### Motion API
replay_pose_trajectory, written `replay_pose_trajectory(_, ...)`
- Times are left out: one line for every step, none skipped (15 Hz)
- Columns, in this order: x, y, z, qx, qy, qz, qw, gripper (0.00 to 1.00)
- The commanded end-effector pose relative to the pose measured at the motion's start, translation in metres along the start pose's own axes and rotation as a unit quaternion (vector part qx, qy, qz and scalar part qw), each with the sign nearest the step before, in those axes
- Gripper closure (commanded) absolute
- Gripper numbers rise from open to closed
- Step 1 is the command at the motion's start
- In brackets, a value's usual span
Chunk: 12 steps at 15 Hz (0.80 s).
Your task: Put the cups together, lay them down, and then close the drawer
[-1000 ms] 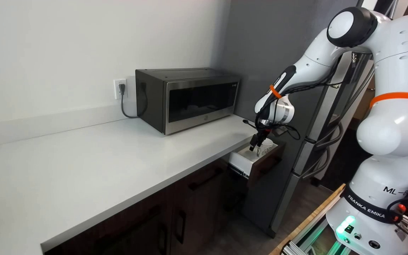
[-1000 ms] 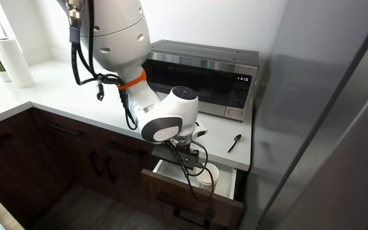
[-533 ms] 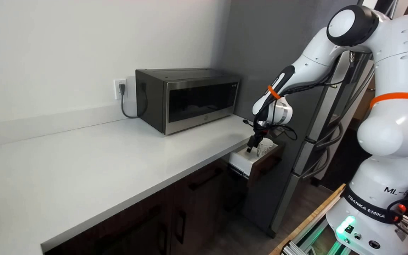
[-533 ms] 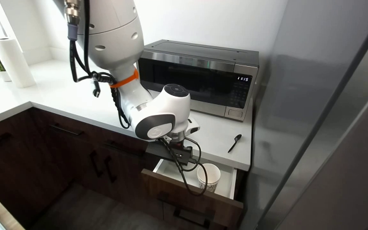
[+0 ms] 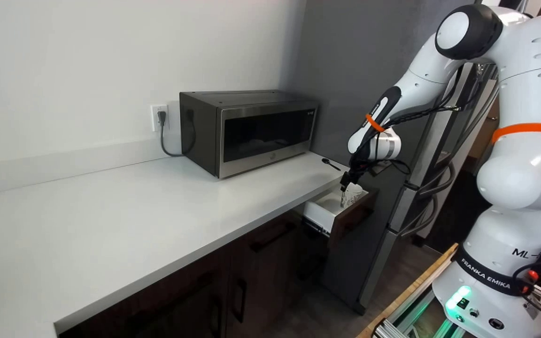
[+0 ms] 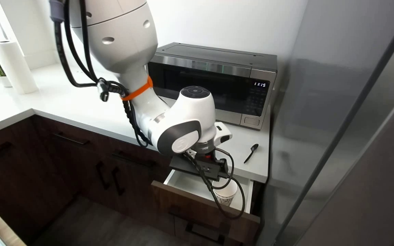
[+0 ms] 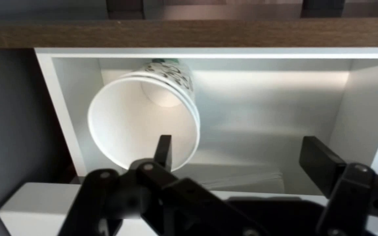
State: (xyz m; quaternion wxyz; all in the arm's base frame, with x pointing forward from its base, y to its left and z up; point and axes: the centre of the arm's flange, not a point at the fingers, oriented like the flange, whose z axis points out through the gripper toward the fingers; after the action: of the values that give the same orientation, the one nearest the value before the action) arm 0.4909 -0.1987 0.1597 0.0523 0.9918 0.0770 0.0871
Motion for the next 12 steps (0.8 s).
replay_pose_trajectory(-0.008,0.002,0.012,-0.018,-0.008,0.019,0.9996,0.00)
replay_pose_trajectory(-0.009,0.001,0.018,-0.013,-0.010,0.023,0.9996,0.00)
replay_pose_trajectory(-0.009,-0.001,0.024,-0.008,-0.010,0.029,0.9995,0.00)
replay_pose_trajectory(-0.008,-0.003,0.031,-0.003,-0.009,0.034,0.9994,0.00)
replay_pose_trajectory(-0.006,-0.005,0.036,0.000,-0.009,0.039,0.9992,0.00)
replay_pose_trajectory(-0.004,-0.008,0.041,0.002,-0.009,0.043,0.9990,0.00)
replay_pose_trajectory(-0.003,-0.011,0.046,0.004,-0.008,0.044,0.9990,0.00)
replay_pose_trajectory(-0.001,-0.014,0.051,0.004,-0.007,0.045,0.9990,0.00)
replay_pose_trajectory(0.000,-0.016,0.056,0.005,-0.007,0.046,0.9989,0.00)
replay_pose_trajectory(0.001,-0.018,0.060,0.007,-0.007,0.047,0.9989,0.00)
replay_pose_trajectory(0.002,-0.021,0.062,0.011,-0.010,0.048,0.9987,0.00)
replay_pose_trajectory(0.003,-0.023,0.065,0.015,-0.011,0.048,0.9987,0.00)
